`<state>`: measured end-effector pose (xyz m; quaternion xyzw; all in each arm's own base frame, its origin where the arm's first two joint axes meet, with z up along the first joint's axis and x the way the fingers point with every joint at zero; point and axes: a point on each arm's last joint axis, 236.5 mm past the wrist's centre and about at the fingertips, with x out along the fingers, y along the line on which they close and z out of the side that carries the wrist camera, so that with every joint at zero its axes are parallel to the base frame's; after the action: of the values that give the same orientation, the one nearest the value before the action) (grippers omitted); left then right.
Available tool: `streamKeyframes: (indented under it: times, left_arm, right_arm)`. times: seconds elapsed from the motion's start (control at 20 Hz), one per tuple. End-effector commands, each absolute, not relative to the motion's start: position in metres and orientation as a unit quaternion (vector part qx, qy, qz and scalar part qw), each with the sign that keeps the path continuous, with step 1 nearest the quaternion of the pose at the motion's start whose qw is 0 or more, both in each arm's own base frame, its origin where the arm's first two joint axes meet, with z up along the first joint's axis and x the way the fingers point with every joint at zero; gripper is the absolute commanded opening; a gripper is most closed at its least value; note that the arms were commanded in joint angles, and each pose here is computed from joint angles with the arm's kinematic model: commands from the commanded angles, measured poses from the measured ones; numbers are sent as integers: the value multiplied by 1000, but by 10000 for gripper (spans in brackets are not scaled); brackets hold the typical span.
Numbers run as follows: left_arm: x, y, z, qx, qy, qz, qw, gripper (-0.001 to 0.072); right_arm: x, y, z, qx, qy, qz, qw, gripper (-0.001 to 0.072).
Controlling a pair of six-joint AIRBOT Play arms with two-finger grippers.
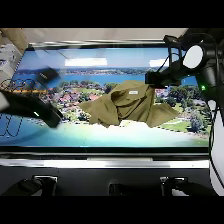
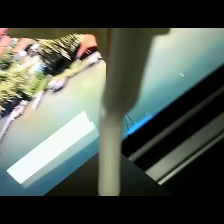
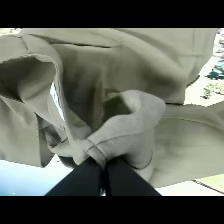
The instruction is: Fold the clothes and pants, and hang the long-sleeved shirts on hangers.
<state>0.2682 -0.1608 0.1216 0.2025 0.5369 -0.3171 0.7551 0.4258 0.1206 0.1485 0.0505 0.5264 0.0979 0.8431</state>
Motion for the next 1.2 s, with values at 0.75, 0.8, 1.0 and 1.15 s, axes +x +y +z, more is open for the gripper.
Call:
streamKeyframes:
  times: [0.75, 0.8, 1.0, 1.15]
  left_arm:
    - [211, -185, 45, 339, 557, -384, 653, 21]
    - [213, -190, 39, 336, 562, -387, 649, 21]
    - [232, -208, 28, 328, 542, -393, 667, 21]
    - [230, -218, 17, 325, 547, -412, 653, 21]
  right_arm:
    - [416, 116, 185, 9, 492, 121, 862, 30]
    - [415, 118, 191, 13, 483, 126, 866, 30]
    - [411, 120, 204, 1, 465, 141, 874, 30]
    - [406, 139, 212, 6, 454, 188, 871, 31]
